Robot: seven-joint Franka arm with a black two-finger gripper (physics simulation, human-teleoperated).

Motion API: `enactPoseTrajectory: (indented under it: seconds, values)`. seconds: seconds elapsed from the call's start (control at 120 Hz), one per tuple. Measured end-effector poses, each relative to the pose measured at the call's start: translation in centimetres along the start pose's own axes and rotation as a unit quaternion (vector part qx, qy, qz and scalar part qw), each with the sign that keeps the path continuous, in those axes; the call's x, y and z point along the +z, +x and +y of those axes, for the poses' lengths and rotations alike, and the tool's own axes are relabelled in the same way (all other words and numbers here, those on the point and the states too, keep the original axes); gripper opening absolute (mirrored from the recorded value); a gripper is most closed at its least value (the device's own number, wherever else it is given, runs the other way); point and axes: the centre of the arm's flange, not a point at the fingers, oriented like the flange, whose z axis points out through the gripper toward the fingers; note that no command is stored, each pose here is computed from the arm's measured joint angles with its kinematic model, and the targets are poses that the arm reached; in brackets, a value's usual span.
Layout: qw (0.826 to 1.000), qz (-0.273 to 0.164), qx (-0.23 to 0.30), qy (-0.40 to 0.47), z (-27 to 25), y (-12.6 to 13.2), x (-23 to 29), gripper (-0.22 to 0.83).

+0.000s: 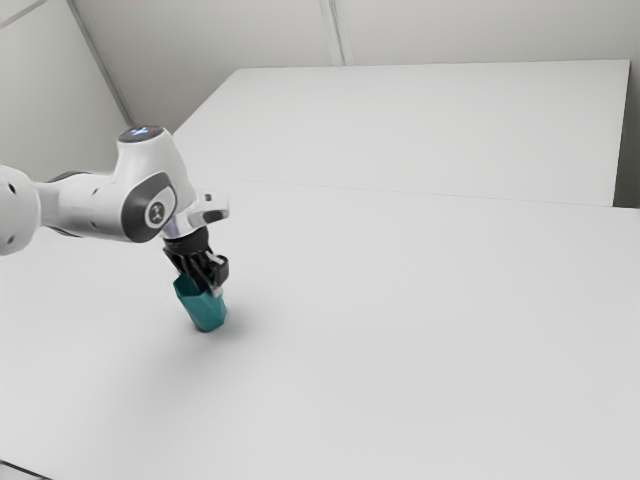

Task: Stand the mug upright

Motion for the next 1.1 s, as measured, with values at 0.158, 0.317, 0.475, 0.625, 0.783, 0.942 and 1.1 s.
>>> enactPoseTrajectory:
  seconds: [0.158, 0.317, 0.475, 0.625, 0.783, 0.942, 1.1]
  values:
    - [1.000, 0.007, -0.001, 0.001, 0.9, 0.1, -0.7, 0.38]
    - [0.999, 0.039, -0.007, 0.008, 0.8, 1.7, -6.1, 0.51]
    - [0.999, 0.050, -0.022, 0.001, -1.1, 6.1, -12.3, 0.56]
    - [0.998, 0.057, -0.026, -0.007, -2.0, 9.9, -18.0, 0.59]
    - [0.998, 0.052, -0.022, -0.011, -1.4, 10.2, -21.6, 0.60]
    - [0.999, 0.037, -0.023, -0.014, -1.2, 9.4, -23.5, 0.61]
    - [0.999, 0.021, -0.023, -0.018, -1.1, 9.0, -23.5, 0.61]
